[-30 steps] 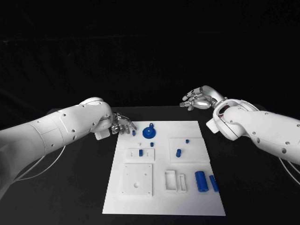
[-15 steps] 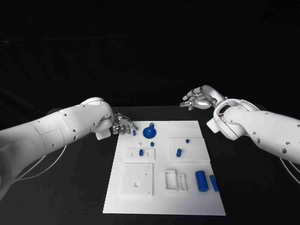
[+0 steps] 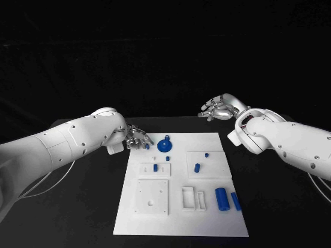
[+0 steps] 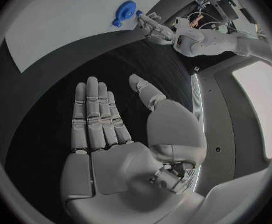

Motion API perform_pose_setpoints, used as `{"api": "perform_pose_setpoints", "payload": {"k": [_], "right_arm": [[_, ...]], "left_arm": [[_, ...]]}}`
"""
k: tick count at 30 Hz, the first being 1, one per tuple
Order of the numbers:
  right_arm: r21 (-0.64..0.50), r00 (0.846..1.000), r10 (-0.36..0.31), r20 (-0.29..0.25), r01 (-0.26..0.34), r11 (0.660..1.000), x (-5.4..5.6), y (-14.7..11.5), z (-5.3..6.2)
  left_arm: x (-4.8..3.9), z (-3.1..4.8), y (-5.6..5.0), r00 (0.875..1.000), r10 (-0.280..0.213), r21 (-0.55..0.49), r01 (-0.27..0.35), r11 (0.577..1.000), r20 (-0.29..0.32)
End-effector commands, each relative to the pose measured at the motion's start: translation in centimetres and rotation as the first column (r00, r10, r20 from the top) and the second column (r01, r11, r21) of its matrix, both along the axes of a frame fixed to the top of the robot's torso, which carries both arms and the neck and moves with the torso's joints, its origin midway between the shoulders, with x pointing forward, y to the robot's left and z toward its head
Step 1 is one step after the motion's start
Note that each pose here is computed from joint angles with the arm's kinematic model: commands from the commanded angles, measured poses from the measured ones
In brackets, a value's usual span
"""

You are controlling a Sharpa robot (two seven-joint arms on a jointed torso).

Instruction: Assemble the parts on the task board

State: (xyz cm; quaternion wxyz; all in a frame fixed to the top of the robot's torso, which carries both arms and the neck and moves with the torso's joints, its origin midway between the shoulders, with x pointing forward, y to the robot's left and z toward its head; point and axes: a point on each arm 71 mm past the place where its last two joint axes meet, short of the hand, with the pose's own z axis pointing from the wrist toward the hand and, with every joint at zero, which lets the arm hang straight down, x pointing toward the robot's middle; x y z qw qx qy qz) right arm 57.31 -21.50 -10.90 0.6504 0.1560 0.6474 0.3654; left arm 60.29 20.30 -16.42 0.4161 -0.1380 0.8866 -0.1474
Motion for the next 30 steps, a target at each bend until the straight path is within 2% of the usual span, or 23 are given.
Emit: {"api": "perform_pose_setpoints", "payload": {"k": [1,23,30], "right_arm": [[-0.009,1.000,0.013,0.008,-0.013,1.000,-0.03,0.16,0.05],[-0.009,1.000,0.011,0.001,-0.011,1.000,0.10,0.13,-0.04],[-0.007,1.000,0.010,-0.004,-0.010,1.000,0.09,0.11,-0.14]], "left_arm": [[-0.19,-0.48,-0.35,0.999,-0.025,-0.008,0.024,1.000,-0.022],[-0.21,-0.59,-0.16,0.999,0.000,-0.056,-0.003,0.998,-0.046],[-0.24,-0.58,0.22,0.999,0.012,-0.070,-0.015,0.997,-0.046]]}}
